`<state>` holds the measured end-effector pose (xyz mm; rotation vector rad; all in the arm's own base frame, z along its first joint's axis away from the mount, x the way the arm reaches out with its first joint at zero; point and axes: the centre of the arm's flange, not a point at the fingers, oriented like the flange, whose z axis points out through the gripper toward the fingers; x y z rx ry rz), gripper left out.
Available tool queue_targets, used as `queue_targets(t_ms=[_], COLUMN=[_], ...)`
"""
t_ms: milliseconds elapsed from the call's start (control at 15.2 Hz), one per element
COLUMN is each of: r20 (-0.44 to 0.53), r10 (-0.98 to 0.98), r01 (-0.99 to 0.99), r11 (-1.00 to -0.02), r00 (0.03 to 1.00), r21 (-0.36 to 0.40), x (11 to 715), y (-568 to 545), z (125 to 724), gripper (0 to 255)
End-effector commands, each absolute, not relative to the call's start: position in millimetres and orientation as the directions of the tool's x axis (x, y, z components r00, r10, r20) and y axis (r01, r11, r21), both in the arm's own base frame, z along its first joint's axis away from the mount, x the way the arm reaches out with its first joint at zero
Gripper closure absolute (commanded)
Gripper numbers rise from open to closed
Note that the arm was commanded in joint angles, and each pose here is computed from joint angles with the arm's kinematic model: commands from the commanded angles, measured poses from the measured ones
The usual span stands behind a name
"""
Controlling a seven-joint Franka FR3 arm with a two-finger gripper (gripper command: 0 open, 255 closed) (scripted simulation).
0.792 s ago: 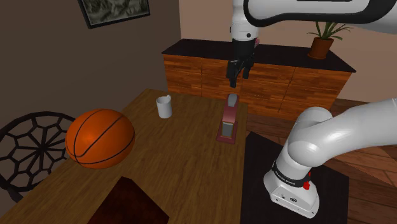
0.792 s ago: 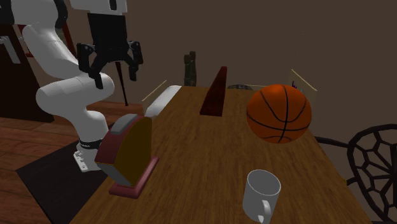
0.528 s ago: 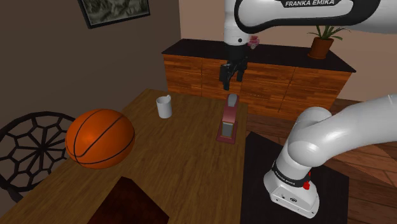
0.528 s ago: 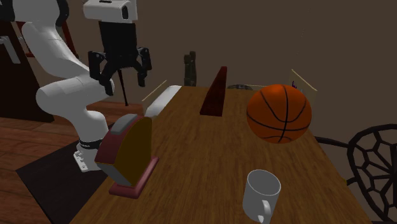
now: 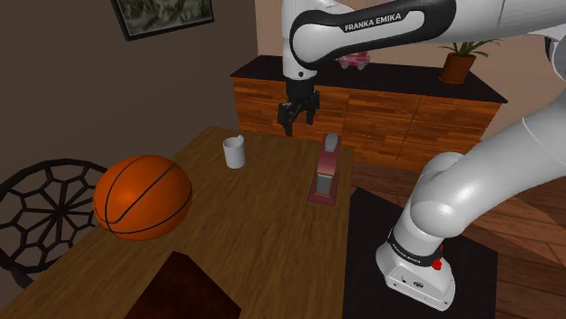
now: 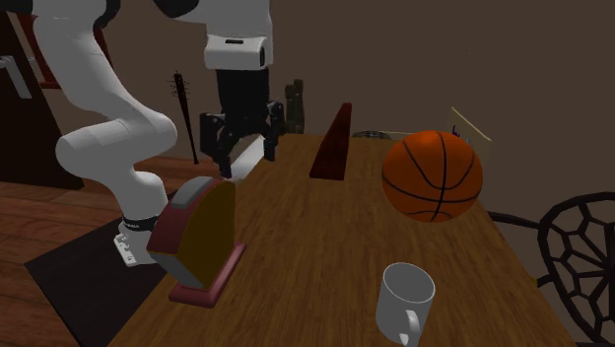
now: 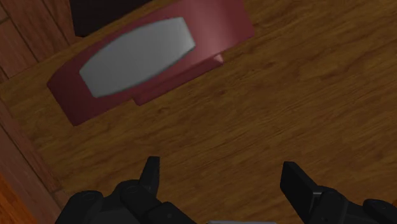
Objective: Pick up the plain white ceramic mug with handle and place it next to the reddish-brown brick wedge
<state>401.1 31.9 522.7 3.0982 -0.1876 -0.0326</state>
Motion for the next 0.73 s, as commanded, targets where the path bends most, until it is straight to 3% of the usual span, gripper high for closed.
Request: queue_targets(t_ms=[0, 660], r20=[-0.010, 0.027], r10=[-0.132, -0.186], r01=[-0.132, -0.187], r11=[-0.991, -0.982], r00=[0.991, 0.982], r21=[0.038, 0.035], x=[422, 532], y=[41, 77], z=[510, 454], gripper=[0, 0])
